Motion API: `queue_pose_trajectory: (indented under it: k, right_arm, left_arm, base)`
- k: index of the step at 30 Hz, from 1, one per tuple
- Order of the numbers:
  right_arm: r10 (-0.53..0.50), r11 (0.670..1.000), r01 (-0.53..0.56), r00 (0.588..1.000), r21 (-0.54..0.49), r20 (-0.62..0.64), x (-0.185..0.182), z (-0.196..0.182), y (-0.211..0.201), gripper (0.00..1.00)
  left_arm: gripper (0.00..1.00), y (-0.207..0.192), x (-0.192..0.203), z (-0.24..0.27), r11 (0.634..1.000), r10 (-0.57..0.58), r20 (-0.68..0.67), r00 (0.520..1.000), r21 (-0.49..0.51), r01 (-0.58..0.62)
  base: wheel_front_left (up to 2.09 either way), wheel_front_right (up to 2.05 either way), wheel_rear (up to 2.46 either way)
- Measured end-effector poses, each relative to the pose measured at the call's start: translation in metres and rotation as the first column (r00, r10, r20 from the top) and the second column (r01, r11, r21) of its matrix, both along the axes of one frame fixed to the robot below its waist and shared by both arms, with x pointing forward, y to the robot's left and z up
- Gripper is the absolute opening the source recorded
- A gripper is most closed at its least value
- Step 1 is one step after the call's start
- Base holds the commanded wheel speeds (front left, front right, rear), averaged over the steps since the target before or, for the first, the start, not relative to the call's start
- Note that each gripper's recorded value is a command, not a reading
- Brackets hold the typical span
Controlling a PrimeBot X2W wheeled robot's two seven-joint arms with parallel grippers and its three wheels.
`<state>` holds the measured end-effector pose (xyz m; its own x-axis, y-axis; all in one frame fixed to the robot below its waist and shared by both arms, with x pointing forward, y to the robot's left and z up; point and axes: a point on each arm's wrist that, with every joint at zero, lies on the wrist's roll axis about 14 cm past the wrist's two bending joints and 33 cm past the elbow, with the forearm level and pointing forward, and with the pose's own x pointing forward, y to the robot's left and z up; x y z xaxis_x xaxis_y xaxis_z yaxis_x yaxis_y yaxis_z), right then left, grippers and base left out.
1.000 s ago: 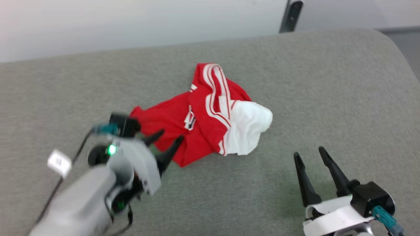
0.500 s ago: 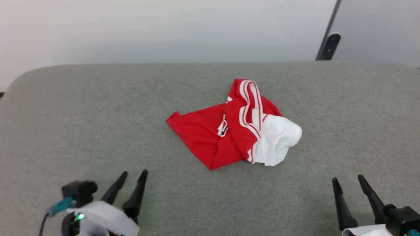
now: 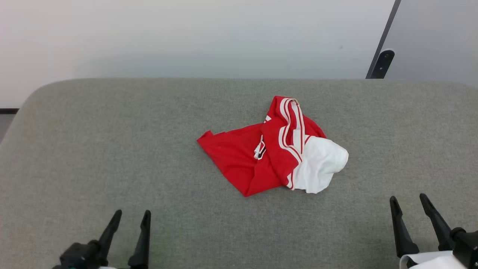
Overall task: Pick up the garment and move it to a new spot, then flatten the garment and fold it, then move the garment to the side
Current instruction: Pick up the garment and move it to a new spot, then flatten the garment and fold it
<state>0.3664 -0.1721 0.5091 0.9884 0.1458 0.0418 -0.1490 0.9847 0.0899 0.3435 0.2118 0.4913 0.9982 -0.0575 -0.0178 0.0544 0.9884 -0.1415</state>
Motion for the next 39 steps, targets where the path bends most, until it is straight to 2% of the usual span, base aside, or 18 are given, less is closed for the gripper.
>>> queue_pose_trajectory:
  k: [5, 10, 30, 35, 39]
  right_arm:
    - [-0.003, 1.0, 0.003, 0.999, 0.006, 0.032, 0.002, 0.011, -0.001, 1.0]
    - [-0.014, 1.0, 0.013, 0.999, 0.021, 0.041, 0.0, 0.015, -0.003, 1.0]
    - [-0.003, 1.0, 0.003, 1.0, 0.026, -0.013, -0.003, -0.002, 0.003, 1.0]
    - [0.027, 1.0, -0.026, 0.996, 0.009, -0.09, -0.001, -0.018, 0.009, 1.0]
    - [0.083, 0.995, -0.092, 0.982, -0.046, -0.171, 0.017, -0.026, 0.02, 1.0]
  left_arm:
    - [1.0, -0.005, 0.0, 0.013, 0.993, -0.014, 0.064, 0.998, 0.12, 0.006]
    - [1.0, -0.009, -0.005, 0.013, 0.989, -0.012, 0.075, 0.997, 0.149, 0.001]
    - [1.0, -0.013, -0.014, -0.001, 0.994, 0.006, 0.044, 0.999, 0.112, -0.011]
    - [1.0, -0.015, -0.014, -0.003, 0.995, 0.014, 0.038, 0.999, 0.096, -0.018]
    - [1.0, -0.018, -0.012, -0.006, 0.996, 0.015, 0.033, 0.999, 0.082, -0.018]
  base:
    - [0.0, 0.0, 0.0]
    - [0.0, 0.0, 0.0]
    - [0.0, 0.0, 0.0]
    - [0.0, 0.0, 0.0]
    - [0.0, 0.0, 0.0]
